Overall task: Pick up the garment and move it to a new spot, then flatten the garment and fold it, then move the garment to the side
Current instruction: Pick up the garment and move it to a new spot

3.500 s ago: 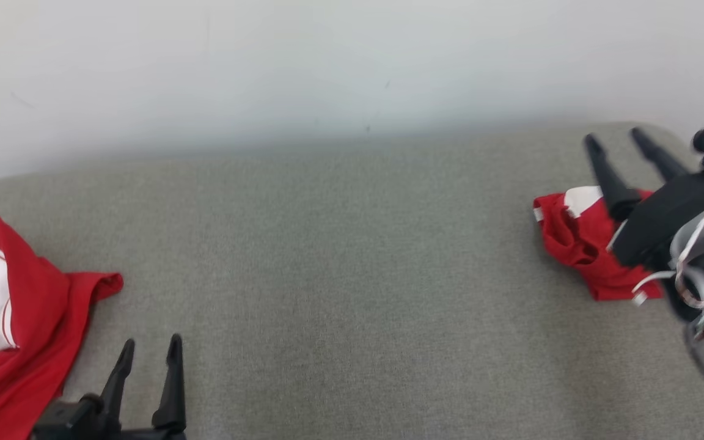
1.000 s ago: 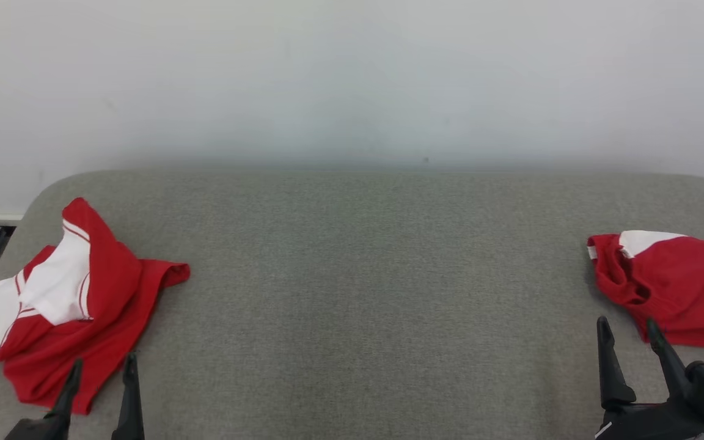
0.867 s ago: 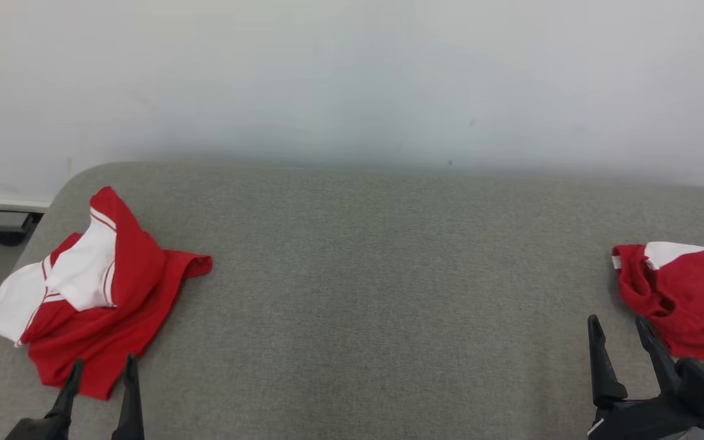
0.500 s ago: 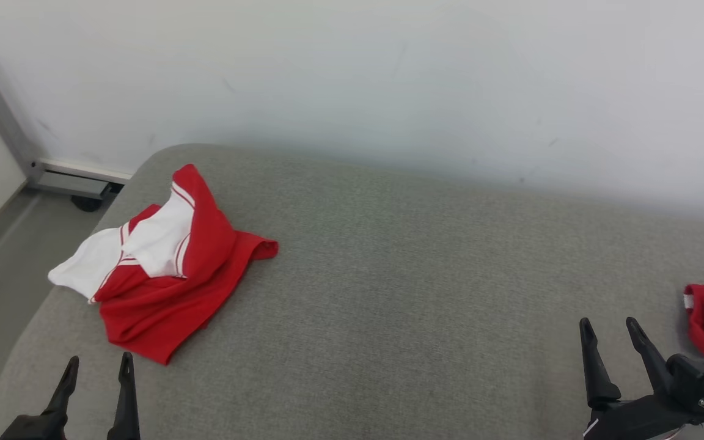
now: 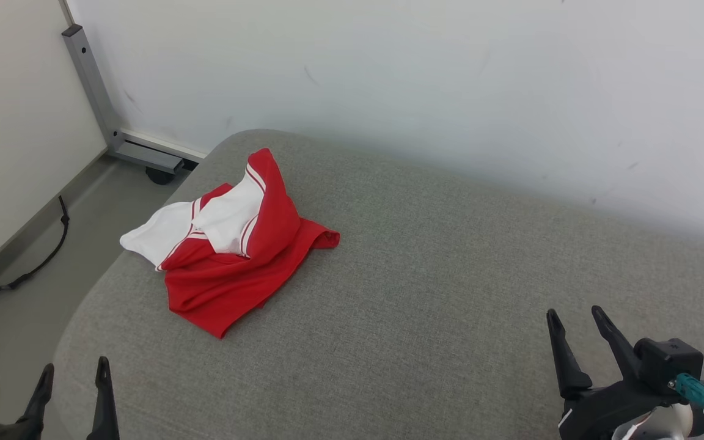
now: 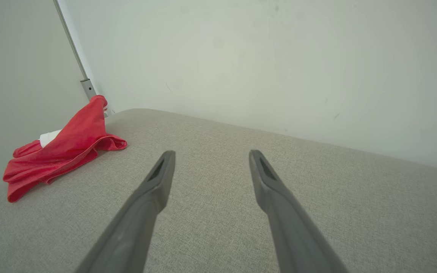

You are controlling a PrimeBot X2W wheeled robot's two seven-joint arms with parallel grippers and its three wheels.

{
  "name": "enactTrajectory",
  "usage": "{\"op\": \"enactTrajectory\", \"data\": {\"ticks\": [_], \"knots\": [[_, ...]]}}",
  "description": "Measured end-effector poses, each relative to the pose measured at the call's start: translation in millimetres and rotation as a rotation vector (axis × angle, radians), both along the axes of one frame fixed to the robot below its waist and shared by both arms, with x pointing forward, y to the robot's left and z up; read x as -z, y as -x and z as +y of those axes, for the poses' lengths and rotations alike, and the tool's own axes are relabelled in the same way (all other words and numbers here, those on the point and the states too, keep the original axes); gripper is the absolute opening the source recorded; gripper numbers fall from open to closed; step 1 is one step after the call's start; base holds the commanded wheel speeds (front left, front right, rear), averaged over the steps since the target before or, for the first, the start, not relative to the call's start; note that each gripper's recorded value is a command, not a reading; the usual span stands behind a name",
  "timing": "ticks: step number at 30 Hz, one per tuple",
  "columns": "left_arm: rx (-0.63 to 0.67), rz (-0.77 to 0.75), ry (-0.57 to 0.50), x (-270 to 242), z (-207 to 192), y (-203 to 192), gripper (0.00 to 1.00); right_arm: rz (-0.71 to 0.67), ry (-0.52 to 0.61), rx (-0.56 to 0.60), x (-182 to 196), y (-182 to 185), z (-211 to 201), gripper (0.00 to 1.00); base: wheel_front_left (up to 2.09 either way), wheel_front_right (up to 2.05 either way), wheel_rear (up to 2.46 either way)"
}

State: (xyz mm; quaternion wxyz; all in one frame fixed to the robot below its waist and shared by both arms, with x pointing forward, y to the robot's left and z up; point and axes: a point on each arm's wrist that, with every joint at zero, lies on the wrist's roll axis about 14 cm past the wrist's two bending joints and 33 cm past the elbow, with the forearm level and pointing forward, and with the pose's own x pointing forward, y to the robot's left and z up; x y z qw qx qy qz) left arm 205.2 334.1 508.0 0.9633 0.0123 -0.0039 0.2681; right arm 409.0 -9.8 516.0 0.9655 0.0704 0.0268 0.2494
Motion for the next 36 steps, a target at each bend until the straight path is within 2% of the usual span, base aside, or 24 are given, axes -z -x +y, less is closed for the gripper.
{"op": "enactTrajectory", "data": {"ticks": [7,11,18,21,23,24,27,32,36], "knots": [[-0.01,-0.002,0.013,-0.1,1.4,0.2,1.0,0.014,0.008,-0.02,3.8,0.2,4.7,1.0,0.0,0.0,0.0],[0.032,-0.004,0.082,3.7,-6.1,-9.8,1.0,0.031,0.016,-0.016,8.6,0.0,2.9,1.0,0.0,0.0,0.0],[0.29,-0.077,0.062,-60.6,-13.4,-94.8,1.0,0.066,0.034,-0.015,17.7,-5.4,-0.7,1.0,0.0,0.0,0.0],[0.333,-0.065,0.112,-73.5,-8.8,-124.8,1.0,0.07,0.038,-0.014,17.3,-11.1,0.5,1.0,0.0,0.0,0.0],[0.333,-0.058,0.207,-74.7,-4.2,-143.5,1.0,0.061,0.038,-0.014,13.5,-16.0,1.2,1.0,0.0,0.0,0.0],[0.339,-0.041,0.248,-73.4,-3.9,-153.0,1.0,0.059,0.043,-0.014,13.0,-18.1,1.2,1.0,0.0,0.0,0.0],[0.355,0.047,0.251,-74.2,-0.1,-179.2,1.0,0.067,0.055,-0.003,16.4,-24.6,-4.4,1.0,0.0,0.0,0.0],[0.36,0.199,0.326,-60.4,6.7,-213.9,1.0,0.086,0.077,0.028,23.8,-35.6,-17.5,1.0,0.0,0.0,0.0],[0.348,0.433,0.351,-19.9,12.2,-222.9,1.0,0.076,0.079,0.058,21.9,-49.0,-28.7,1.0,0.0,0.0,0.0]]}}
